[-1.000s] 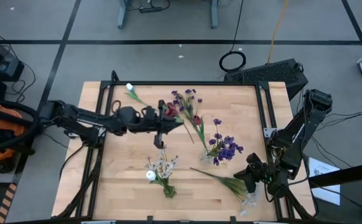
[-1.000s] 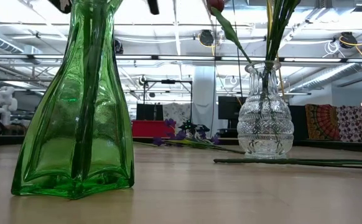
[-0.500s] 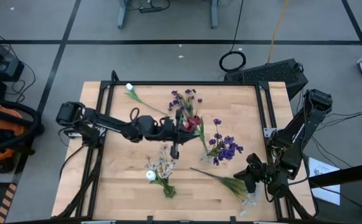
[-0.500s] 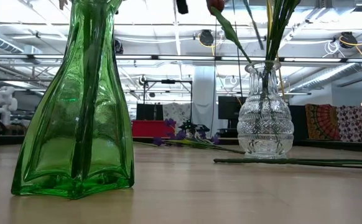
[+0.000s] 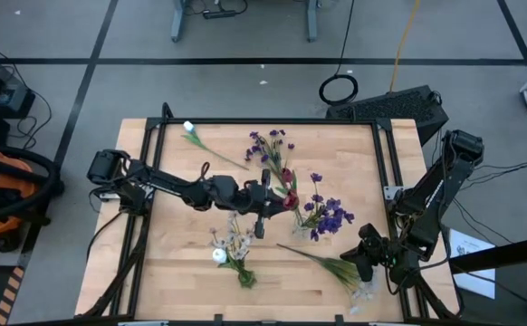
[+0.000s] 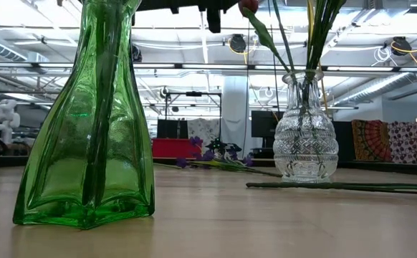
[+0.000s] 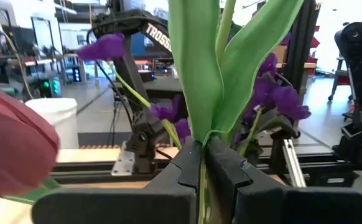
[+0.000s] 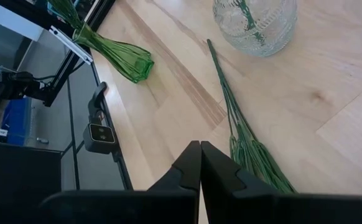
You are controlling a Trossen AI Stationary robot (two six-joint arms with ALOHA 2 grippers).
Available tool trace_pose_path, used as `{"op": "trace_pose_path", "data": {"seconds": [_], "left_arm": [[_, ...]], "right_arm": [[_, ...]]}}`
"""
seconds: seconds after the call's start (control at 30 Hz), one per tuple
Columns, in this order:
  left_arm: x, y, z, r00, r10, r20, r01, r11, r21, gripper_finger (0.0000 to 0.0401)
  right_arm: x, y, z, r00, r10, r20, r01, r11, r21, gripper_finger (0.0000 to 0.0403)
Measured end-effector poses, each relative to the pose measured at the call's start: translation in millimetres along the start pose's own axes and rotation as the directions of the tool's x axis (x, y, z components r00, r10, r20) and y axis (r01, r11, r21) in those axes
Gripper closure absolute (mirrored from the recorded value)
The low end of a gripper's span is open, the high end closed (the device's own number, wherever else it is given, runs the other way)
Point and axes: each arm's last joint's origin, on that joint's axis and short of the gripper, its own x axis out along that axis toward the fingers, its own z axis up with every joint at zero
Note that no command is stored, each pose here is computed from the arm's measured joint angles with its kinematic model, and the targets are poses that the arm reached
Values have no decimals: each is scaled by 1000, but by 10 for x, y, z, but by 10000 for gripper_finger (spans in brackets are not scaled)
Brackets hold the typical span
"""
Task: Sort flowers into vase by color
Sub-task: Put the red tulip into the transparent vase
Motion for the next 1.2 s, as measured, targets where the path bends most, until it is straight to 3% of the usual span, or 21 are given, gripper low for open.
{"op": "trace_pose_path", "data": {"seconds": [0.2,0.43,0.6,0.77,0.93,1.2], "left_arm": [[-1,-5,-23,1000,4,-26,-5,1000,-17,373],[-4,-1,-70,997,15,-75,-16,1000,-17,309],[-5,18,-68,994,86,-72,-88,996,-27,276],[29,28,-31,989,115,-95,-129,978,-161,272],[113,17,56,973,113,-201,-142,980,-140,272],[135,16,79,958,111,-263,-144,983,-112,272]], "right_arm": [[0,0,0,1000,0,0,0,1000,-15,403],[0,-1,0,1000,0,1,0,1000,-29,403],[0,-3,1,1000,-3,1,3,999,-35,403],[0,-7,3,1000,-5,6,6,999,-39,403],[-1,-7,3,1000,-6,6,6,999,-42,403],[0,-7,2,1000,-6,5,6,999,-37,403]]}}
